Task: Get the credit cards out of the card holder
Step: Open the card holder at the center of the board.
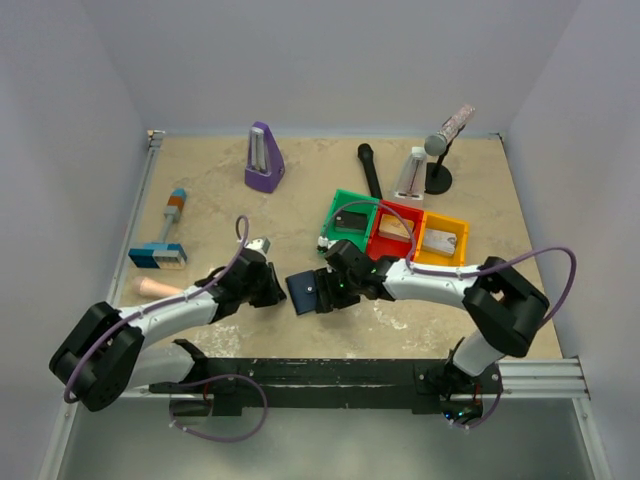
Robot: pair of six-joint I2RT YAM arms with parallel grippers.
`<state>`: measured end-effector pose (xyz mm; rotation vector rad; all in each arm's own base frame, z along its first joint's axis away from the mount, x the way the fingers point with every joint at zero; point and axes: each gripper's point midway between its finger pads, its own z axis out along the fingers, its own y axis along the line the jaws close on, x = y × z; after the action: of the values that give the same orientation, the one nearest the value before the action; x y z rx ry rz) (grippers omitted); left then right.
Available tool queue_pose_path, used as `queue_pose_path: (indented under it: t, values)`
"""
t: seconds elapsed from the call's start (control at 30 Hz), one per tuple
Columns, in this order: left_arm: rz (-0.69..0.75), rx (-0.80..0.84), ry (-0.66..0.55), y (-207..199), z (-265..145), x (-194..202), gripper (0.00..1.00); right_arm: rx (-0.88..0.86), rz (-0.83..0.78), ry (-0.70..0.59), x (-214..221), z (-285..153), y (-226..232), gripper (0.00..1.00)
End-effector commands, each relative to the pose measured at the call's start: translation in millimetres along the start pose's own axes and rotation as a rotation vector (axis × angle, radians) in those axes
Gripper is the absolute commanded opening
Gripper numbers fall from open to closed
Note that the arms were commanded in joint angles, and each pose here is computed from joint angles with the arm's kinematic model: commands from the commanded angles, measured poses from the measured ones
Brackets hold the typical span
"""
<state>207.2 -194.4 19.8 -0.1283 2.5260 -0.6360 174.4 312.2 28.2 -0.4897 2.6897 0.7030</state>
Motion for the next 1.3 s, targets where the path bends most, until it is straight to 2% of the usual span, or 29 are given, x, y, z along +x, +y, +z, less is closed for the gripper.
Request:
queue_pose_path:
  t: [0.0,0.2,0.33,0.4,0.6,0.8,1.03,1.27]
  values:
    - [0.009,-0.034,-0.03,5.5,-5.9,-5.0,0.25,0.045,-0.03,-0.084,-13.8,-27.2,-3.7,0.58]
    - [0.006,-0.007,-0.036,-6.7,-2.6,-14.1,0.26,0.07,-0.057,-0.134,-35.2,-41.7,-1.4,0.64]
    - [-0.001,0.037,-0.012,-15.8,1.1,-10.8,0.27,-0.093,0.049,-0.12,-47.2,-36.2,6.5,0.65]
    - [-0.005,0.062,0.0,-20.4,1.9,-9.3,0.27,-0.123,0.053,-0.117,-50.3,-34.8,8.3,0.64]
    - [-0.01,0.128,-0.01,-32.2,4.4,-10.6,0.27,-0.126,0.034,-0.075,-49.1,-23.8,9.0,0.59]
    - [-0.012,0.129,-0.007,-34.1,4.0,-12.5,0.28,-0.117,0.046,-0.007,-38.7,-6.6,4.4,0.59]
    - [-0.031,0.111,0.005,-33.2,7.3,-11.8,0.37,-0.138,0.064,0.005,-36.4,-0.4,6.6,0.6]
    - [-0.024,0.096,0.01,-32.7,9.5,-14.3,0.36,-0.169,0.038,0.05,-25.8,4.5,20.8,0.52]
